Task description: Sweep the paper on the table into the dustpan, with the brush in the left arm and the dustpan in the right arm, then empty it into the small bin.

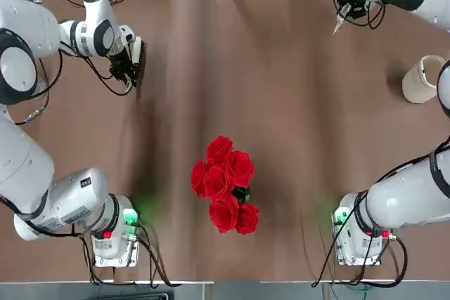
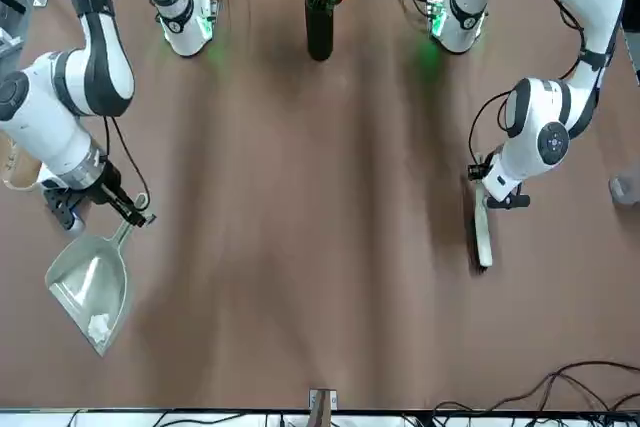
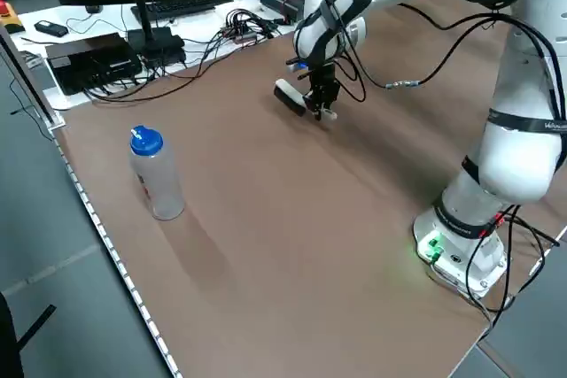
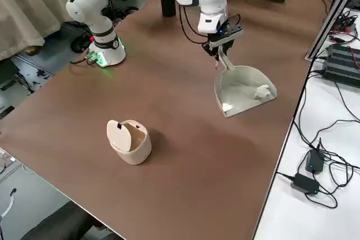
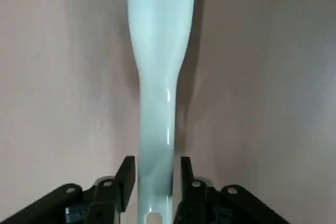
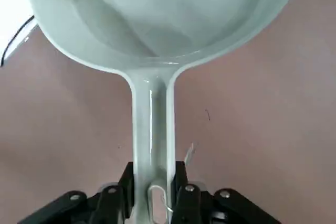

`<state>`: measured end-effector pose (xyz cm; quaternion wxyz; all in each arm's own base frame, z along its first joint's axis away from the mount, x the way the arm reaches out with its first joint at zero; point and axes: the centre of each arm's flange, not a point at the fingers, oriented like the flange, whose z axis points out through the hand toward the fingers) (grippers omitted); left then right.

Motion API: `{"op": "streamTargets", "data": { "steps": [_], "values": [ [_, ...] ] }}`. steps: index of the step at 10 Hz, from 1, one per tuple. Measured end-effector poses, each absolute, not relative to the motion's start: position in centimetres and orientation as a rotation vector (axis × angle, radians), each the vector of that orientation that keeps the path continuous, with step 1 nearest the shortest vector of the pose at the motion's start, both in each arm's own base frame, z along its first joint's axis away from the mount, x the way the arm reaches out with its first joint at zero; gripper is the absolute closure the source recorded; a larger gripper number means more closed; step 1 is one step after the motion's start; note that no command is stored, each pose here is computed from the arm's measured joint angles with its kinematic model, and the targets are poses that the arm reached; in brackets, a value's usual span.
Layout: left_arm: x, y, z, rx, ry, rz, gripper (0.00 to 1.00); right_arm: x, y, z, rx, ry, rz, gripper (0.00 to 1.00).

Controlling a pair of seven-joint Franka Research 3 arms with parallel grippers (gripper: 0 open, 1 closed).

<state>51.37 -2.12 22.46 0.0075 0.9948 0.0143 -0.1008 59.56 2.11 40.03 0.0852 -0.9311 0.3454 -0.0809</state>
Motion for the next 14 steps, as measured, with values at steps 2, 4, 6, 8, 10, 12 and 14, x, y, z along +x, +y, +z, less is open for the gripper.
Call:
{"op": "streamTargets", "data": {
  "steps": [2, 4, 6, 8, 10, 12, 14],
  "values": [
    [51.6, -2.1, 22.7, 3.111, 0.046, -0.307, 0.47, 59.8, 1.3, 40.2, -2.676, 1.113, -0.246, 0.67],
    [52.0, -2.1, 23.0, 3.112, 0.046, -0.302, 0.29, 59.8, 0.3, 40.0, -2.564, 1.255, -0.251, 0.67],
    [52.7, -1.9, 24.3, 3.119, 0.050, -0.315, 0.01, 59.0, 0.0, 38.0, -2.471, 1.382, -0.324, 0.67],
    [54.5, -1.5, 28.6, 3.144, 0.064, -0.301, 0.00, 58.5, 0.0, 37.2, -2.400, 1.489, -0.312, 0.67],
    [56.4, -0.5, 35.6, 3.163, 0.116, -0.280, 0.00, 58.4, -0.5, 37.2, -2.328, 1.594, -0.286, 0.67],
    [57.9, 0.6, 42.6, 3.159, 0.167, -0.281, 0.00, 57.7, -2.6, 37.5, -2.297, 1.682, -0.204, 0.67],
    [58.9, 2.0, 49.5, 3.164, 0.169, -0.225, 0.00, 56.0, -6.4, 39.3, -2.289, 1.757, -0.110, 0.67]
  ]
}}
